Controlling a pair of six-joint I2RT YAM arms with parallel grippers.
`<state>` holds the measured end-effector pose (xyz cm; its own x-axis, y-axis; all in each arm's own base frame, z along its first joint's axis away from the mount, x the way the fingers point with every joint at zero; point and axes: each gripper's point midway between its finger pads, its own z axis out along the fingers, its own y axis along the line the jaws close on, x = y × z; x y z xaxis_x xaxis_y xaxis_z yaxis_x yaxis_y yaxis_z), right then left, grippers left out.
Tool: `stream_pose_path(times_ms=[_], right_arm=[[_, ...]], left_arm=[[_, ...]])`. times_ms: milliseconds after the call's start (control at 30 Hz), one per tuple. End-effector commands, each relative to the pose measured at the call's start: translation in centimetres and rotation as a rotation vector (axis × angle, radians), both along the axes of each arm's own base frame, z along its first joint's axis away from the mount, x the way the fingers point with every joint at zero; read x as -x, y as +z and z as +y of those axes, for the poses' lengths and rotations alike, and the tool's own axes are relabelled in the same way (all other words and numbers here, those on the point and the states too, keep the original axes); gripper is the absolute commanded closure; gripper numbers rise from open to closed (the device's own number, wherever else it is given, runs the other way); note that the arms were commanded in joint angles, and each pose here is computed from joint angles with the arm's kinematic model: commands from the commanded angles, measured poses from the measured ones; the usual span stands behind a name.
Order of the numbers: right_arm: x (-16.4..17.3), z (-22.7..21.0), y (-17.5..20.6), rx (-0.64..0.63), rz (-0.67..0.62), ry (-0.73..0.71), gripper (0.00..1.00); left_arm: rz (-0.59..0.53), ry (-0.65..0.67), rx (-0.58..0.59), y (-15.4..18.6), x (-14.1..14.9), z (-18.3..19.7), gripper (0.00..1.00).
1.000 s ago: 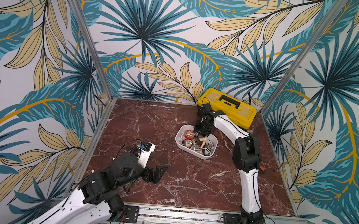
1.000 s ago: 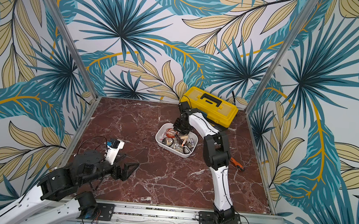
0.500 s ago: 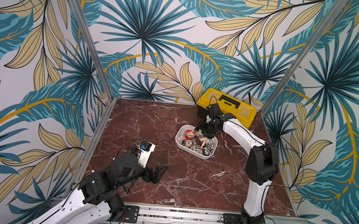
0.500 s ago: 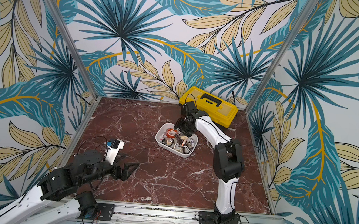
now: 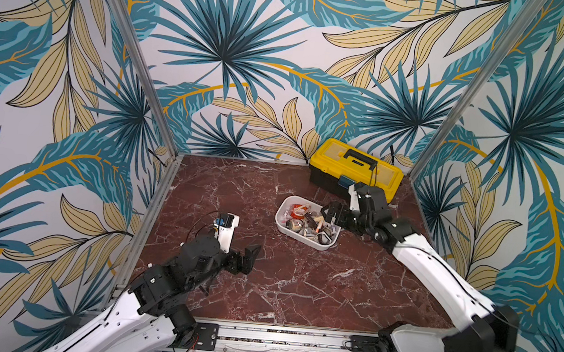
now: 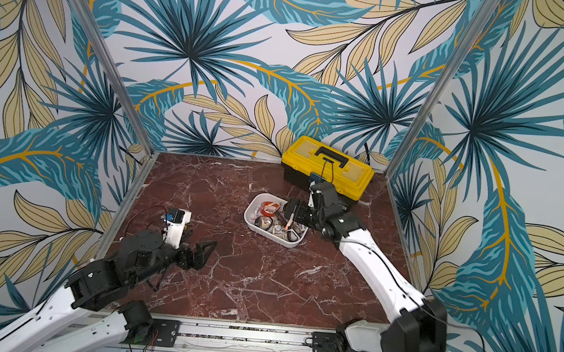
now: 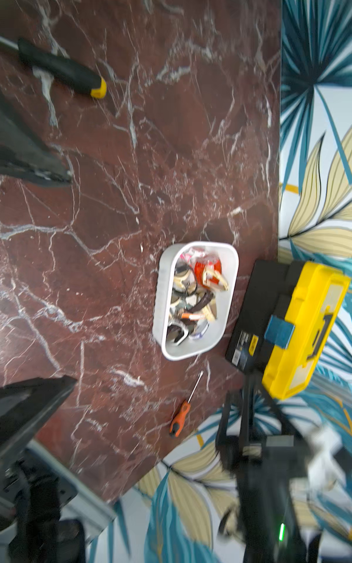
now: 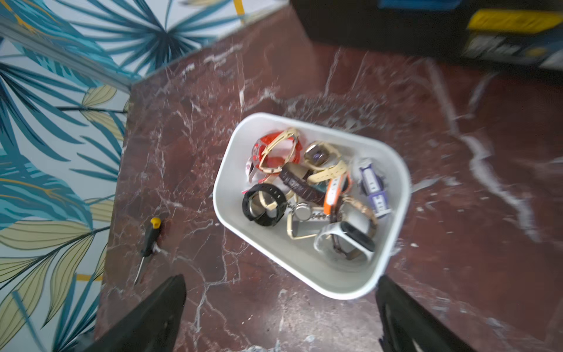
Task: Put the watch into the storage box
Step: Reset both arms
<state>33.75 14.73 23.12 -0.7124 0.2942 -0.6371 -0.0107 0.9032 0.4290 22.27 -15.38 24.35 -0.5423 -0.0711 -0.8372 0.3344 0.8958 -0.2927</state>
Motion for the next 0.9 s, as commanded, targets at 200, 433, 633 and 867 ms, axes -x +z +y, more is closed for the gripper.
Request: stream_pose_path(times_ms=[200,433,633,867], right_arm=[[1.9,-12.1,-0.4,0.43,-0.36,-0.411,0.0],[0.7,-13.2,-2.2,0.623,-0.52,-0.432,0.0],[-2.9,-12.4,-4.7,0.769,-0.57,-0.406,0.0],[-4.6,-11.4,-4.1,0.778,-0.625,-0.351,0.0]], left_arm=[[-0.146,0.513,0.007,1.6,-12.8,10.6,0.0],[-0.317,0.688,-0.209,-0.7,-15.0,16.2,0.0],[-0.46,0.651,-0.327,-3.1,-15.2,17.3,0.0],[-0.405,0.631,-0.336,-7.6,-15.7,17.9,0.0]])
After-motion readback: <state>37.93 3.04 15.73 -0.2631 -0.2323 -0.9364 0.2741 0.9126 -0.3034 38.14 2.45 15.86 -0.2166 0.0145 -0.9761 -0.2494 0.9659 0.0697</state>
